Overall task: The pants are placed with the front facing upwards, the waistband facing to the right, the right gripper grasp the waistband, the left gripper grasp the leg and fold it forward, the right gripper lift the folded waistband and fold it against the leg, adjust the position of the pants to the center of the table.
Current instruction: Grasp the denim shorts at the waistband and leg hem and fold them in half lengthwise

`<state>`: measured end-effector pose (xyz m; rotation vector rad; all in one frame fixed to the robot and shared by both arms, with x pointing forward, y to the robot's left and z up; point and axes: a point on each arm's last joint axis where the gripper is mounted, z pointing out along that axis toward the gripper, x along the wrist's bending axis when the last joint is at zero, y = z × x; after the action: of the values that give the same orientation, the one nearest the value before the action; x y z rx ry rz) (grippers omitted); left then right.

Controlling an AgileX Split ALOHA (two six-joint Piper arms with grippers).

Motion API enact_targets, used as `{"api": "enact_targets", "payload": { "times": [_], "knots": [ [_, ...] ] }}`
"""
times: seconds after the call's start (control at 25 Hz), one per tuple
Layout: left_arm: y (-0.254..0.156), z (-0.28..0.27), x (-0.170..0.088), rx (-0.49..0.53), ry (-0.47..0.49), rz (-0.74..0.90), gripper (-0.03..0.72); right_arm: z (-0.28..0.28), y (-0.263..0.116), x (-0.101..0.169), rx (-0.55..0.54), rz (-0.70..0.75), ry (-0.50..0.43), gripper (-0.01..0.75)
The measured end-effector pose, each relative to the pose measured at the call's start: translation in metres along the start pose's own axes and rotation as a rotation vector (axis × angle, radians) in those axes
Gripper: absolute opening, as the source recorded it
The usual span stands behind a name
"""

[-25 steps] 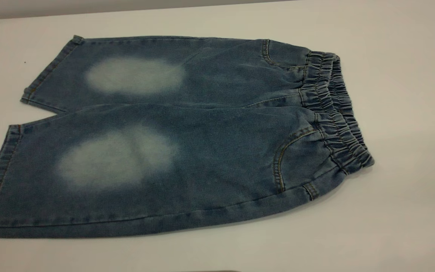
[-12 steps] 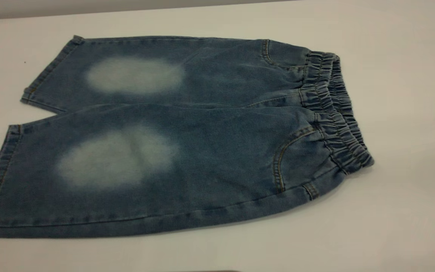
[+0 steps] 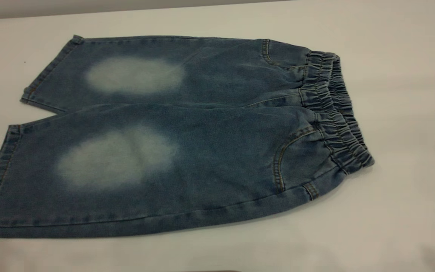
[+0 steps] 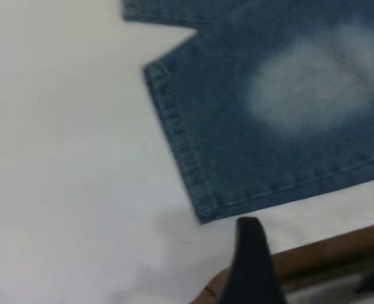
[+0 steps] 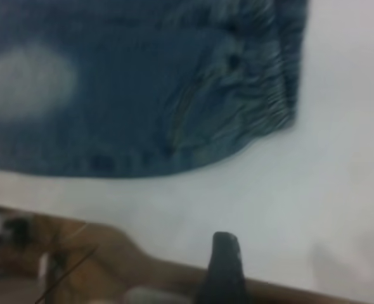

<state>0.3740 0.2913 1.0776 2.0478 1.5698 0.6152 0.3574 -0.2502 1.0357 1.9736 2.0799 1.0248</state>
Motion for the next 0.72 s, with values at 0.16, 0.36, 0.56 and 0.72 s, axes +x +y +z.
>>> {"api": "enact_targets", "payload": {
  "times": [0.16,0.36,0.56,0.72],
  "knots": [
    [0.016,0.047,-0.001,0.094,-0.127,-0.021,0.532,0.033,0.018,-0.003,0.033,0.048,0.033,0.534],
    [0.022,0.09,-0.001,0.158,-0.203,-0.008,0.537,0.078,0.027,-0.016,0.134,0.128,0.007,0.534],
    [0.021,0.121,0.003,0.214,-0.205,-0.029,0.538,0.118,0.027,-0.031,0.207,0.174,-0.033,0.534],
    [0.019,0.135,0.004,0.25,-0.207,-0.04,0.538,0.151,0.02,-0.041,0.297,0.206,-0.027,0.534]
  ]
}}
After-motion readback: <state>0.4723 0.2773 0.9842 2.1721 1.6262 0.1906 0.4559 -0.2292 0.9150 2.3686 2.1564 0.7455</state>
